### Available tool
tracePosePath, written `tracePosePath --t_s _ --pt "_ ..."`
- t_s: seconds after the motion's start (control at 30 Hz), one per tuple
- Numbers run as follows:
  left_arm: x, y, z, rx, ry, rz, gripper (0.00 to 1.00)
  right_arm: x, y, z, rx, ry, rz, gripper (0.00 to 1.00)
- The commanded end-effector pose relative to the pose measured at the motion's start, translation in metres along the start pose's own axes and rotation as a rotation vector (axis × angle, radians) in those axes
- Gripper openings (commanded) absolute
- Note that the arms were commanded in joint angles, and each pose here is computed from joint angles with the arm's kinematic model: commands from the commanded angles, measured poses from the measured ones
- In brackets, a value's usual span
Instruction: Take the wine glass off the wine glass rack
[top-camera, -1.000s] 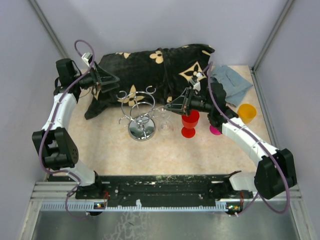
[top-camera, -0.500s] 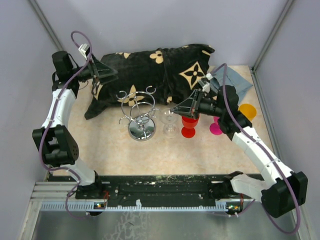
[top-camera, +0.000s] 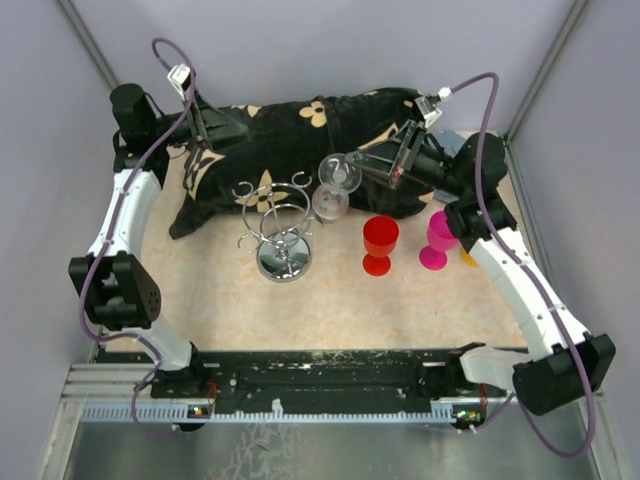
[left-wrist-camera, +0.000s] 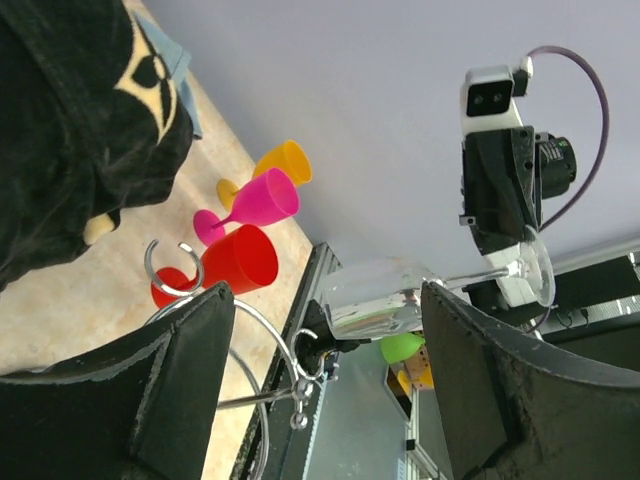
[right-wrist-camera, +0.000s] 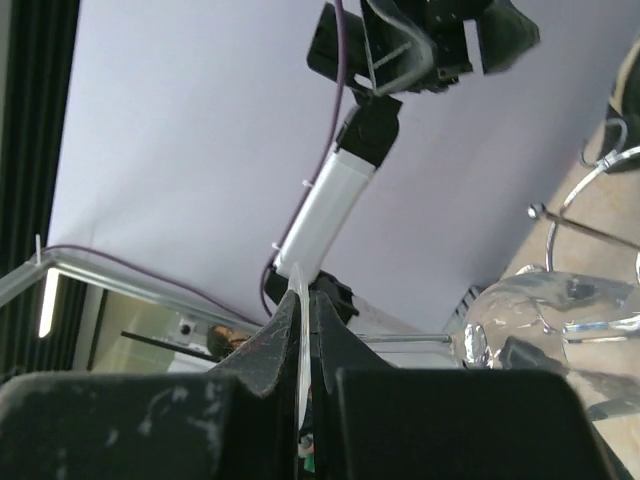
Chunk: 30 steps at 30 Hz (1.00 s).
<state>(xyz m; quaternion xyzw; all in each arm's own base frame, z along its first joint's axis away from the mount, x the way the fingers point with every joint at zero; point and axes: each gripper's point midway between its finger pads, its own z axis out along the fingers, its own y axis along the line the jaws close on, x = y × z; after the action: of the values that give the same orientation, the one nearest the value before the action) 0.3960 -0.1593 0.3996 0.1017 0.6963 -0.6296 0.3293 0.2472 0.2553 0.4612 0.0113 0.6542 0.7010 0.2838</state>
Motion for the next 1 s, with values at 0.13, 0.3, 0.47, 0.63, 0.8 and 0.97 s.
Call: tracePosePath --t_s 0.13,0.3,0.47,0.63,0.8,0.97 --pt "-0.006 -0.041 0.01 0.12 -0.026 0.103 0.93 -0.05 0.065 0.02 -0.372 -0.121 -0.062 0.0" --pt "-0.009 -0.051 0.018 0.175 -0.016 0.138 0.96 -0.07 0.07 0.024 -0.478 -0.183 -0.052 0.0" --pt "-0.007 -0.057 0.027 0.214 0.0 0.142 0.98 -0.085 0.078 0.027 -0.535 -0.236 -0.084 0.0" --pt "-0.002 -0.057 0.037 0.241 0.005 0.123 0.98 -0.097 0.083 0.025 -0.607 -0.296 -0.087 0.0" --pt "-0.002 -0.057 0.041 0.254 0.0 0.106 0.98 -0.103 0.083 0.023 -0.65 -0.328 -0.084 0.0" --pt "-0.003 -0.064 0.046 0.28 -0.006 0.113 0.98 -0.107 0.079 0.021 -0.695 -0.353 -0.072 0.0"
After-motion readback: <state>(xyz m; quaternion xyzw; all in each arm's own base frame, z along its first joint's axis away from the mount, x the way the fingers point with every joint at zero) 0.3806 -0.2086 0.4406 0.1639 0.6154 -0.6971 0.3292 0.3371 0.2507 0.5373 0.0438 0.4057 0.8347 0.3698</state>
